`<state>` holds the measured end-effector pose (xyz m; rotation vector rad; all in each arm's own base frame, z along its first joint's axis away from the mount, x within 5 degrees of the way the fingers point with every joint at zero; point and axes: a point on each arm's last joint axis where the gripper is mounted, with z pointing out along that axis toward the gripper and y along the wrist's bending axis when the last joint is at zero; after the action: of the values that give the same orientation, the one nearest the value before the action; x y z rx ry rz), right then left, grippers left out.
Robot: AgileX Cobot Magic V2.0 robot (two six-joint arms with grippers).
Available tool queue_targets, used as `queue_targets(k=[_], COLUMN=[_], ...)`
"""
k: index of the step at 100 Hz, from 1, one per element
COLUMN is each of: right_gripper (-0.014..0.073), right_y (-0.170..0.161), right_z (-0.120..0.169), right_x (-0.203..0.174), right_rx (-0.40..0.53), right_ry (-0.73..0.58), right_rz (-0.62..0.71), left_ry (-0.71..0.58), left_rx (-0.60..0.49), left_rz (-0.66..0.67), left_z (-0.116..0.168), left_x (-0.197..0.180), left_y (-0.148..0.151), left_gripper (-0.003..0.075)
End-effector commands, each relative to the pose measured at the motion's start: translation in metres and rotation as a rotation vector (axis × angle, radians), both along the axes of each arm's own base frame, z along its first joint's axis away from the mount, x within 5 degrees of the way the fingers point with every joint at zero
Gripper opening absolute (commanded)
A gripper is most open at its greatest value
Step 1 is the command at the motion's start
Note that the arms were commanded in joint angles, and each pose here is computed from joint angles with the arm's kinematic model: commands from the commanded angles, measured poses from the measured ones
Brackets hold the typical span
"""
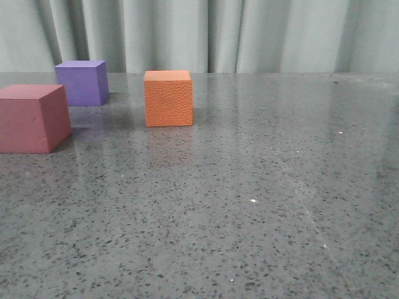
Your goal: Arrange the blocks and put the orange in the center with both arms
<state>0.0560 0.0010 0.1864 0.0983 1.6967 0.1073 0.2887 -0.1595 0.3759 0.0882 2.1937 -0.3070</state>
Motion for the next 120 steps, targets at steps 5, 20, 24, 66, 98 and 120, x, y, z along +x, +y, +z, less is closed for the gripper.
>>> queue_targets(k=[5, 20, 24, 66, 98, 120], right_gripper=[-0.0067, -0.0067, -0.0067, -0.0067, -0.0067, -0.0067], right_y=[0.0, 0.0, 0.0, 0.0, 0.0, 0.0], right_z=[0.014, 0.014, 0.014, 0.014, 0.014, 0.014], right_x=[-0.001, -0.001, -0.001, -0.001, -0.001, -0.001], right_rx=[-0.004, -0.004, -0.004, -0.004, -0.004, -0.004], right_ry=[-0.121, -0.121, -0.121, -0.121, -0.121, -0.121], right_rz=[-0.005, -0.005, -0.005, -0.005, -0.005, -0.005], left_ry=[-0.07, -0.052, -0.038, -0.038, 0.004, 0.067], left_rx=[-0.016, -0.023, -0.021, -0.006, -0.005, 0.045], left_rz=[0.052, 0.067, 0.068, 0.045, 0.053, 0.073], left_z=[0.014, 0.005, 0.001, -0.006, -0.018, -0.041], left_x=[0.014, 0.032, 0.035, 0.04, 0.039, 0.046], left_y=[-0.028, -0.053, -0.058, -0.069, -0.078, -0.084], left_gripper=[0.0609, 0.0609, 0.0609, 0.0609, 0.0609, 0.0609])
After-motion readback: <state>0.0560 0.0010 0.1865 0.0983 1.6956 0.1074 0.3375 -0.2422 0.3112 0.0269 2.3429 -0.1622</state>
